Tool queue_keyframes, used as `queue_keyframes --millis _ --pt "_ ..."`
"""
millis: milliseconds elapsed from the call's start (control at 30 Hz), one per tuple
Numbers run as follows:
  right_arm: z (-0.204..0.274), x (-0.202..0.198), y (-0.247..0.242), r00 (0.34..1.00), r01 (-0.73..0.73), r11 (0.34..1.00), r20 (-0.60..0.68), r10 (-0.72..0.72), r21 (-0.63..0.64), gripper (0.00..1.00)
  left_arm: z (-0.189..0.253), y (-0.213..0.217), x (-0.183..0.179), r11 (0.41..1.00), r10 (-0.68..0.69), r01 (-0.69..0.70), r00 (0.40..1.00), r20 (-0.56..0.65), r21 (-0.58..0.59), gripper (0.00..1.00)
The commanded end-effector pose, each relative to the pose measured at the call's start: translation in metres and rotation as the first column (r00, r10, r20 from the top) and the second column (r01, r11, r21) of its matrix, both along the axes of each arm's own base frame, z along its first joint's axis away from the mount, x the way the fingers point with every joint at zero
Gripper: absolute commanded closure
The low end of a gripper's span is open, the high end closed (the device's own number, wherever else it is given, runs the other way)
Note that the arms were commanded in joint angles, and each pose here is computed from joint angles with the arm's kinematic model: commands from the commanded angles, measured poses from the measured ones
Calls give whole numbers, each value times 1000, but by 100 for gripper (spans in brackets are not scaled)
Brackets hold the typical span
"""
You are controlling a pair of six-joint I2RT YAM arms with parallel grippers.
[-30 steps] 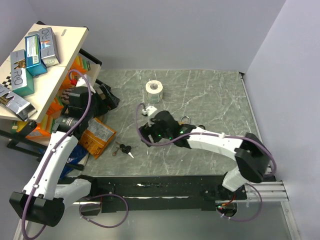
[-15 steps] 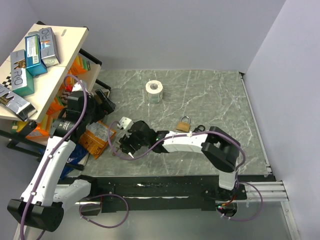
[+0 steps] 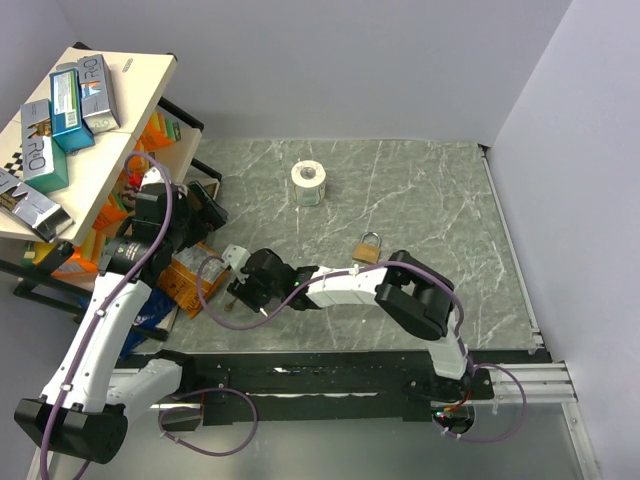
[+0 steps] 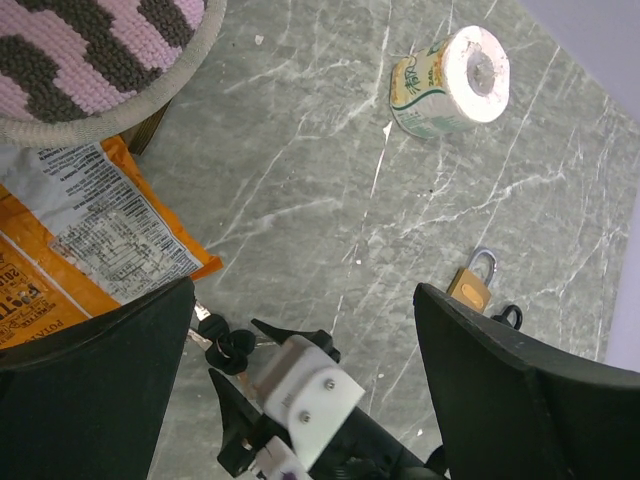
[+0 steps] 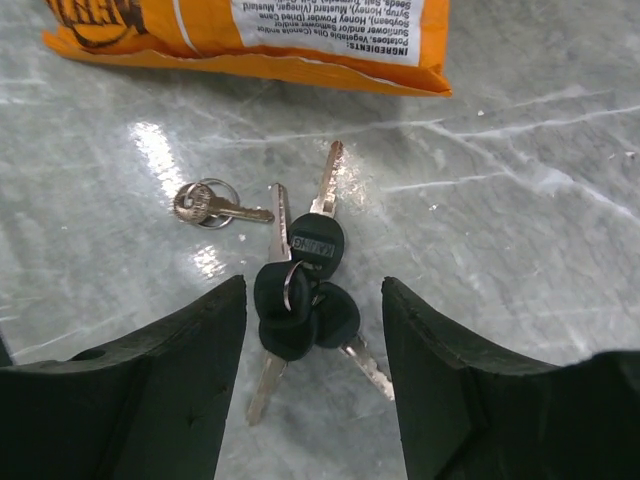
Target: Unlock with the key
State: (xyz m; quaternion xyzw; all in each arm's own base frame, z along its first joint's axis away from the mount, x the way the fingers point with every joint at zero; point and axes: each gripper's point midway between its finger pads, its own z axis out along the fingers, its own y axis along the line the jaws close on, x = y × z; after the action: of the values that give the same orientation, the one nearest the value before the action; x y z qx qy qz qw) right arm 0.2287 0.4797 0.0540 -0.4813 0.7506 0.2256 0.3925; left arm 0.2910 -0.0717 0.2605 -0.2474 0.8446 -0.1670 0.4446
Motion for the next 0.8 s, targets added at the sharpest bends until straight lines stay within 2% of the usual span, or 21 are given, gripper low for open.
queue_keyframes --millis 0,267,433,533,633,733,767 --pt "10 2 19 998 -42 999 51 42 14 39 16 1 4 1000 19 -19 999 38 -12 4" --pt "-13 6 13 997 -37 996 62 43 -83 49 16 0 4 1000 11 -10 999 42 -13 4" --pt "-22 6 7 999 -14 994 49 19 -106 51 15 0 2 1000 8 -7 999 45 -15 4" --pt "-26 7 5 999 3 992 42 3 -125 57 15 0 2 1000 5 -4 999 46 -14 4" --pt "-30 7 2 1000 14 989 27 -10 -148 68 16 -1 2 1000 0 1 999 51 -12 4" --pt "-26 14 -4 997 58 986 51 -51 -157 90 16 -1 2 1000 -5 6 998 56 -8 4" --pt "-23 17 -7 996 72 984 56 -64 -160 94 16 -1 2 1000 -6 6 998 57 -7 4"
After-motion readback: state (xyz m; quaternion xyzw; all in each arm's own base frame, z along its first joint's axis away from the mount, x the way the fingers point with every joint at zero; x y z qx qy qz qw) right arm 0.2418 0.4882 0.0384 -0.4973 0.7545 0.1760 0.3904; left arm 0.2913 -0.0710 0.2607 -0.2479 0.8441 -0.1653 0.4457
